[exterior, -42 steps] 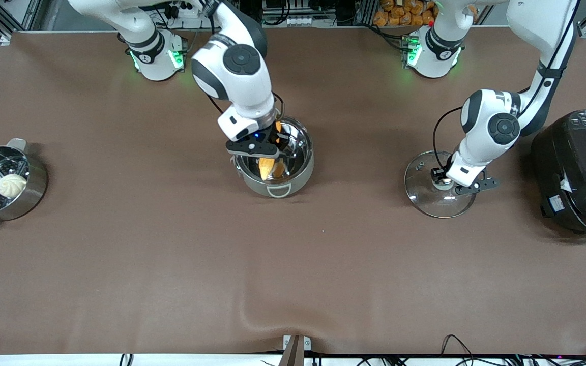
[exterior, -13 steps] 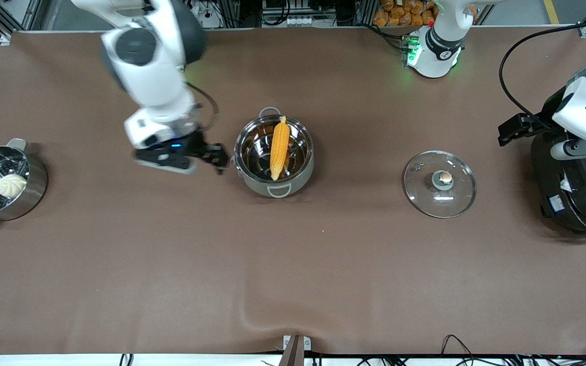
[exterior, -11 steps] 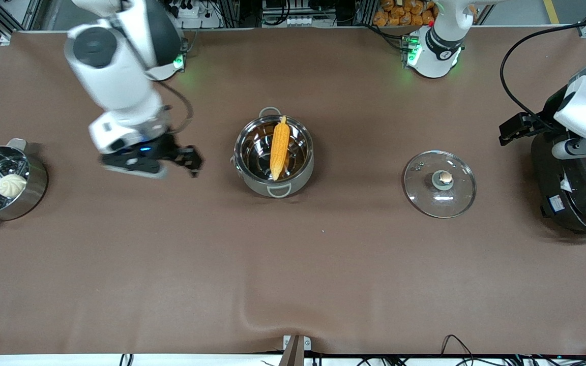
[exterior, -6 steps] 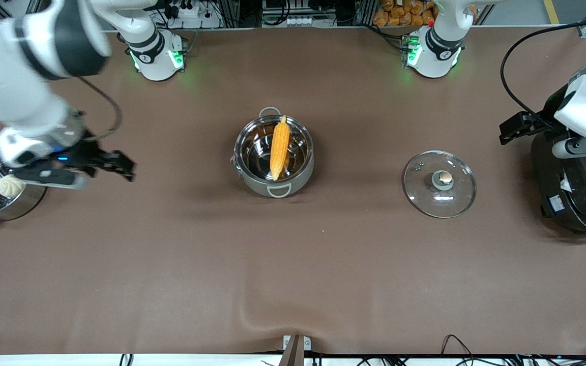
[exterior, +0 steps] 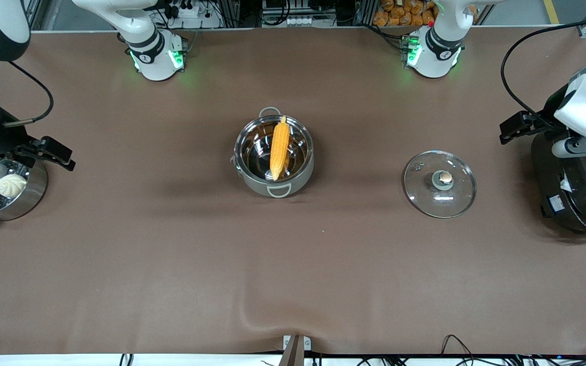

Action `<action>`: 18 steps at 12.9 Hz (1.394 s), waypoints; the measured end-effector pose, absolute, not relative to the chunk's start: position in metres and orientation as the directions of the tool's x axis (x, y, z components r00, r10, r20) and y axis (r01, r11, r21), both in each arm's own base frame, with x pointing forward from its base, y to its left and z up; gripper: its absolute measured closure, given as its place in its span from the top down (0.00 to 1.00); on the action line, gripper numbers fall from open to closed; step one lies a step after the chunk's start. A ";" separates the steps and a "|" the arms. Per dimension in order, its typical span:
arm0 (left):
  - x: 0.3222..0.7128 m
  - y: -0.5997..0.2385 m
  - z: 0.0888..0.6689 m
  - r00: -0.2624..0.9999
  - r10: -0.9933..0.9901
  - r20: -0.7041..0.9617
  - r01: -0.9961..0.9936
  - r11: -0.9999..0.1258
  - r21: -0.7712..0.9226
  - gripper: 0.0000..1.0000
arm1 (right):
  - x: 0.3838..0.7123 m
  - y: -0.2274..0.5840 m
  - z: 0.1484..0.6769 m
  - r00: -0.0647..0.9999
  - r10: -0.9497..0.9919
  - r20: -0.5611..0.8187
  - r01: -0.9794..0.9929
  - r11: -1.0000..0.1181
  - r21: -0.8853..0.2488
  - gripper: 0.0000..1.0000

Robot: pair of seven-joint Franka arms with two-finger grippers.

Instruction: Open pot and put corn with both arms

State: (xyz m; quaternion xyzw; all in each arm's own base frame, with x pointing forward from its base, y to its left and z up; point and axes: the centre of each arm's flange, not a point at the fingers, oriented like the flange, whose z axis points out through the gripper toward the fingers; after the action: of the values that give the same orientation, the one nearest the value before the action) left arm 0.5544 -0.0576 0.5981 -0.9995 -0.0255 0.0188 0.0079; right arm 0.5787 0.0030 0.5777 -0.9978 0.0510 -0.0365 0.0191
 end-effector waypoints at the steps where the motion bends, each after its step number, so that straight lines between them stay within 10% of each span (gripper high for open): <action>1: 0.554 -0.058 0.598 0.998 0.050 -0.037 0.049 -0.999 -0.017 1.00 | 0.579 -0.005 0.577 0.994 -0.086 0.068 -0.084 -0.996 -0.039 1.00; 18: 0.554 -0.061 0.610 1.000 0.025 -0.019 0.024 -1.000 -0.013 1.00 | 0.564 -0.017 0.566 0.992 -0.103 -0.071 -0.107 -0.993 -0.055 1.00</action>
State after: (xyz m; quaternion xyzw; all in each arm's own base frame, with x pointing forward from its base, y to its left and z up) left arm 0.5541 -0.0608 0.6096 -0.9999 -0.0123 0.0096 0.0066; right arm 0.5642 -0.0168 0.5656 -0.9976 0.0526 0.0339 0.0293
